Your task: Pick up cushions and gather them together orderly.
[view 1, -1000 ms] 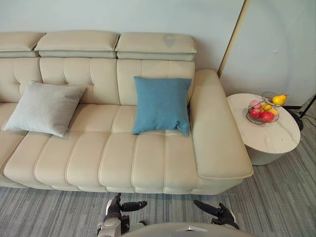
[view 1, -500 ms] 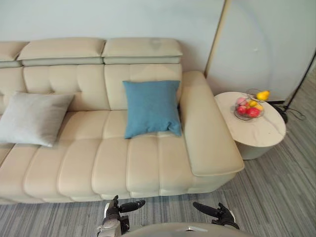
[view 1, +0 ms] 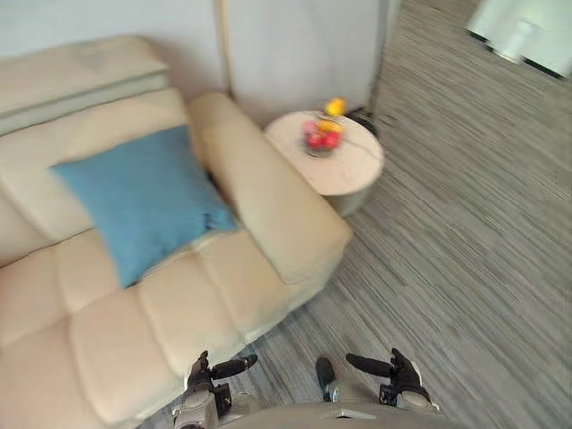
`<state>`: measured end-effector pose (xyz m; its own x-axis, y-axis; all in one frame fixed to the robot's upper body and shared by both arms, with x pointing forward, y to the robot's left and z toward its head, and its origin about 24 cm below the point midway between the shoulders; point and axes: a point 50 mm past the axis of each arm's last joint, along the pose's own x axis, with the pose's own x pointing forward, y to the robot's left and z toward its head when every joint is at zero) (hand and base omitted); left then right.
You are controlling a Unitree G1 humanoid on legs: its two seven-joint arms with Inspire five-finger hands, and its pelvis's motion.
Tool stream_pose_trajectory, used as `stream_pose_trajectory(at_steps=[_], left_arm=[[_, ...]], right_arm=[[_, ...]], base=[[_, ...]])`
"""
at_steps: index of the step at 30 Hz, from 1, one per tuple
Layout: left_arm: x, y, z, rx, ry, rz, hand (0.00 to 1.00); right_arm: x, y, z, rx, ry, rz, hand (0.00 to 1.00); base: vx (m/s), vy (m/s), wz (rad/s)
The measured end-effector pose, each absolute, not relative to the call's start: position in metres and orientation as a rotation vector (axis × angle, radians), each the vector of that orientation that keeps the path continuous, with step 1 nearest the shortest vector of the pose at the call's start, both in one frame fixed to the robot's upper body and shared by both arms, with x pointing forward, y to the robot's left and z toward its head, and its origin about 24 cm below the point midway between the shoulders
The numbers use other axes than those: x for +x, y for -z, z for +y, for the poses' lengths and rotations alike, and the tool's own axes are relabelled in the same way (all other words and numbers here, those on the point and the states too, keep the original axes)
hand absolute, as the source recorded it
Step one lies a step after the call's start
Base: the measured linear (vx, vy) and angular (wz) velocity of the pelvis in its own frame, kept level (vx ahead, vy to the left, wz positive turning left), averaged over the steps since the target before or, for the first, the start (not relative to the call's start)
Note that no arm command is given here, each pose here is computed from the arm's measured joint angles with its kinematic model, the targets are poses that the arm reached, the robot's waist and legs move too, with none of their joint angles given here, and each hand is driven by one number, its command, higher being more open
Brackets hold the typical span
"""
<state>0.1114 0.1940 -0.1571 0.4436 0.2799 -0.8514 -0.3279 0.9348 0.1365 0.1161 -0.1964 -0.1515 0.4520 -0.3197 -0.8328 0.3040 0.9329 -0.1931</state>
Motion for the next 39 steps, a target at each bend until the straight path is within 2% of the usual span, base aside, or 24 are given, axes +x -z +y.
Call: stream_pose_trajectory(at_steps=[7, 13, 22, 27, 35, 39], left_arm=[[0.114, 0.157, 0.186, -0.024, -0.305, 1.045, 1.00], [0.116, 0.155, 0.190, -0.062, -0.352, 1.018, 1.00], [0.123, 0.152, 0.186, -0.074, -0.344, 0.989, 1.00], [0.120, 0.153, 0.193, -0.024, -0.314, 1.006, 1.00], [0.122, 0.153, 0.186, -0.012, -0.279, 1.005, 1.00], [0.127, 0.153, 0.173, -0.020, -0.227, 0.999, 1.00]], right_arm=[[0.121, 0.150, -0.202, -0.015, 0.409, 1.021, 1.00], [0.117, 0.152, -0.201, -0.009, 0.419, 1.042, 1.00], [0.114, 0.153, -0.201, -0.034, 0.418, 1.049, 1.00], [0.105, 0.156, -0.191, -0.014, 0.403, 1.074, 1.00], [0.114, 0.153, -0.190, -0.024, 0.382, 1.044, 1.00], [0.113, 0.152, -0.199, -0.030, 0.408, 1.040, 1.00]], base=[[0.10, -0.126, -0.63], [0.04, -0.153, -0.78], [0.09, 0.086, -0.98], [0.24, 0.158, -1.06], [0.12, -0.023, -0.91], [0.13, -0.153, -0.50]])
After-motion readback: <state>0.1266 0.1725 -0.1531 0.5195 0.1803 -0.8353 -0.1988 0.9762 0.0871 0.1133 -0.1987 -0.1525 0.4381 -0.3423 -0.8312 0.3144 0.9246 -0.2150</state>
